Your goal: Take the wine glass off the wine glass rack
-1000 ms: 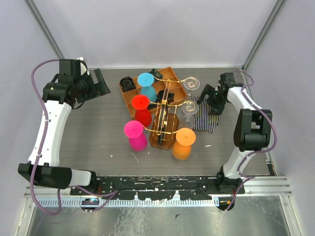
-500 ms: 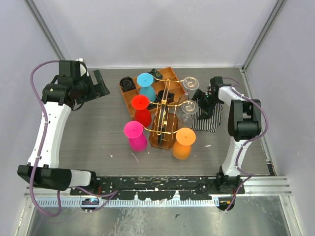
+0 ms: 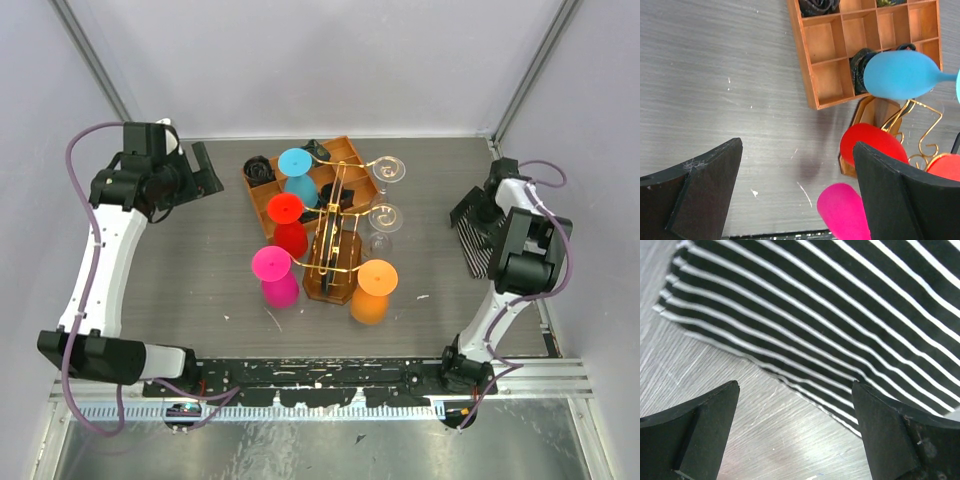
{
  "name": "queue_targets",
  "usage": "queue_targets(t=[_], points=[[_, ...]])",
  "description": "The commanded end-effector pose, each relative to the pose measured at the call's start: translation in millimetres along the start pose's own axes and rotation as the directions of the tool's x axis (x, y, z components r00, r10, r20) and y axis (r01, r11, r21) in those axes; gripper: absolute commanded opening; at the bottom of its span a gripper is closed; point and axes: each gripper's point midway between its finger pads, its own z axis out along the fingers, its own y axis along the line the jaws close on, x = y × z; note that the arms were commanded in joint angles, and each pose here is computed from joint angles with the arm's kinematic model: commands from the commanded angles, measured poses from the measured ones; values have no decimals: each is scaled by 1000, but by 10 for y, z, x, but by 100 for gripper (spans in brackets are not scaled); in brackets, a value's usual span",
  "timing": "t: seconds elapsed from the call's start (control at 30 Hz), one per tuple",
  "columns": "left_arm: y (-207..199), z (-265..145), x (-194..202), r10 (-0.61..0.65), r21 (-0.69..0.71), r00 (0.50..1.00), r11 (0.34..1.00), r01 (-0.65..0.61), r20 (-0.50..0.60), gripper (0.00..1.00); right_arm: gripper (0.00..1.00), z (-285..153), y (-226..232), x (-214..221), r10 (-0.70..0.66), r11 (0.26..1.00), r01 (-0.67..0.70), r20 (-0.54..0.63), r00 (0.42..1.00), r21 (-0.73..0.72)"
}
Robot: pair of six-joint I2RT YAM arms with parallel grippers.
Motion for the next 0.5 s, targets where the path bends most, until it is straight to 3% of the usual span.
queue_targets(t=[0.0,0.13,0.27,0.47], points=[[-106,307,-194,17,37,999,999,-18,36,99,100,-939,305,-434,-50,995,70,272,961,-67],[-305,720,-489,13,85,999,996,-16,36,99,100,-1641,543,-519,-65,979,131,376,924,-153],[-488,1270,-751,0,126,1000,992,-3,18,99,100,-2147,759,-270,-110,944,230,428,897,-238],[-309,2095,-429,-9,-17,975,1000,6,-223,100,100,-2597,699,2,-125,911,294,487,865,-289]])
